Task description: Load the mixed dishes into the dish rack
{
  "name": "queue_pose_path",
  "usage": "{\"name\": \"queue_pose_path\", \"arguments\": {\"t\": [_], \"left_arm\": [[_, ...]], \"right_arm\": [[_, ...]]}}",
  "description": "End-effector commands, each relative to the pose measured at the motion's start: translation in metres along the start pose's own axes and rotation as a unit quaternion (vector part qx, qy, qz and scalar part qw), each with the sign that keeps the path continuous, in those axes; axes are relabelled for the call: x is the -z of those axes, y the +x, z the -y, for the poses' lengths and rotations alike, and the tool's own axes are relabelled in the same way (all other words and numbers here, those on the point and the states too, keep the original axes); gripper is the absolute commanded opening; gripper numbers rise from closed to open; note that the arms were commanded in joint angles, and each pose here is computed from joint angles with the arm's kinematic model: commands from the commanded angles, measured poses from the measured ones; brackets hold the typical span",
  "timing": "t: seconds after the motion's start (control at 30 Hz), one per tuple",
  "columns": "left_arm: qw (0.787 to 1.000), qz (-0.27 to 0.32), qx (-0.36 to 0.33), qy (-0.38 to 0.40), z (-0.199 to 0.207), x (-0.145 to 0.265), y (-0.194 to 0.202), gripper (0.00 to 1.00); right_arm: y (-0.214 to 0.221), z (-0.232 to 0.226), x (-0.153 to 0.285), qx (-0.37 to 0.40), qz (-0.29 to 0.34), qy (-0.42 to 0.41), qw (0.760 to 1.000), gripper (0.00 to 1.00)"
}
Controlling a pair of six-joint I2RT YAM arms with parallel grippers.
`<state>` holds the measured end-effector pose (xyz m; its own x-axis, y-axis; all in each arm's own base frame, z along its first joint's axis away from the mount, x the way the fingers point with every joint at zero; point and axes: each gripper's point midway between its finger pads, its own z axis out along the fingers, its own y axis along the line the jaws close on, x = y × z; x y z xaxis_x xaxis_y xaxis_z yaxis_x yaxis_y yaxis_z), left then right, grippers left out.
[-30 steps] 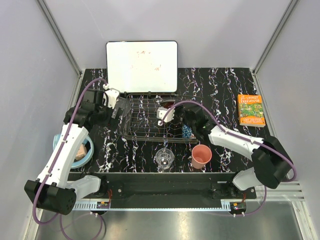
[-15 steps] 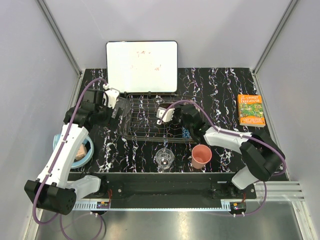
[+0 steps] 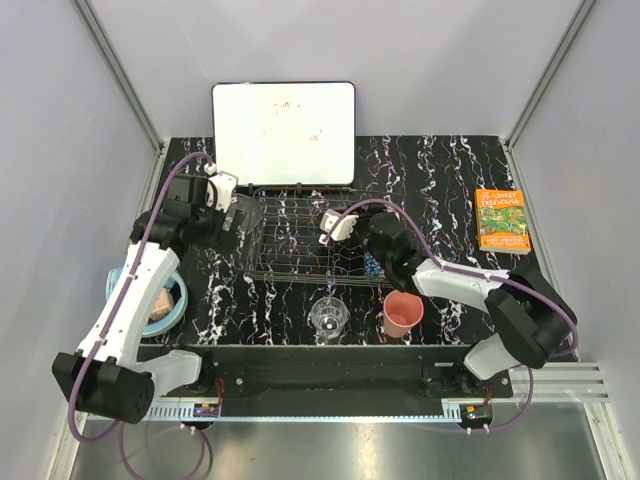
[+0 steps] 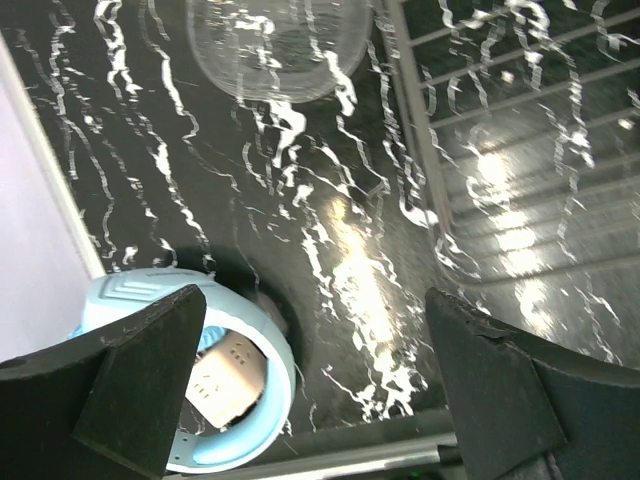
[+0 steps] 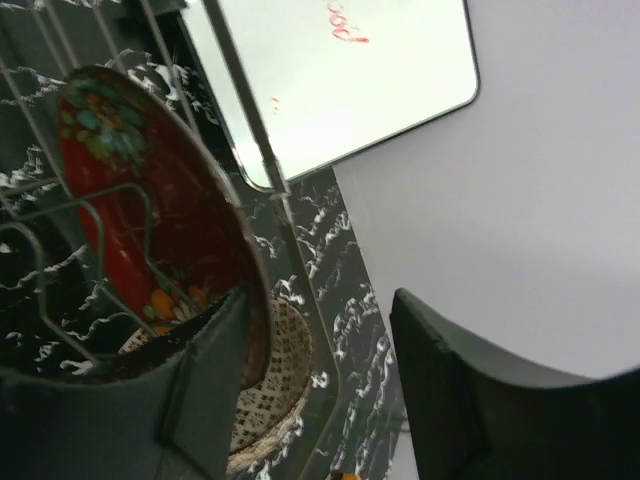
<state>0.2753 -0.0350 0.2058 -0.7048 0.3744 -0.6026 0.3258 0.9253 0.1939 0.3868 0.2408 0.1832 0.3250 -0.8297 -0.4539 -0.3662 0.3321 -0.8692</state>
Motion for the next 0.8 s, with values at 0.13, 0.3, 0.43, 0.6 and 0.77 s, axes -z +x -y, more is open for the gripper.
{"name": "queue_pose_path", "arguments": {"t": [0.13,0.3,0.43,0.6,0.77], "left_arm": [[0.996,-0.003,0.049,-0.081,-0.059,-0.054,-0.034,0.97],[0.991,-0.031,0.098,-0.087,-0.105,-0.095,-0.046,0.95],[0.989,-0.065,0.117,-0.071,-0.115,-0.14,-0.047,0.91],[0.989,-0.064,0.13,-0.012,-0.105,-0.176,-0.064,0.91],[0.981,-0.05,0.169,0.082,-0.093,-0.204,-0.071,0.88]], "right_arm": [[-0.025,0.101,0.043,-0.138,0.02,0.141,0.98,1.0],[-0.032,0.144,0.072,-0.249,0.014,0.187,0.95,1.0],[-0.031,0.157,0.086,-0.32,0.002,0.201,0.926,1.0],[-0.035,0.158,0.098,-0.355,0.016,0.191,0.915,1.0],[-0.028,0.148,0.107,-0.383,0.006,0.178,0.906,1.0]]}}
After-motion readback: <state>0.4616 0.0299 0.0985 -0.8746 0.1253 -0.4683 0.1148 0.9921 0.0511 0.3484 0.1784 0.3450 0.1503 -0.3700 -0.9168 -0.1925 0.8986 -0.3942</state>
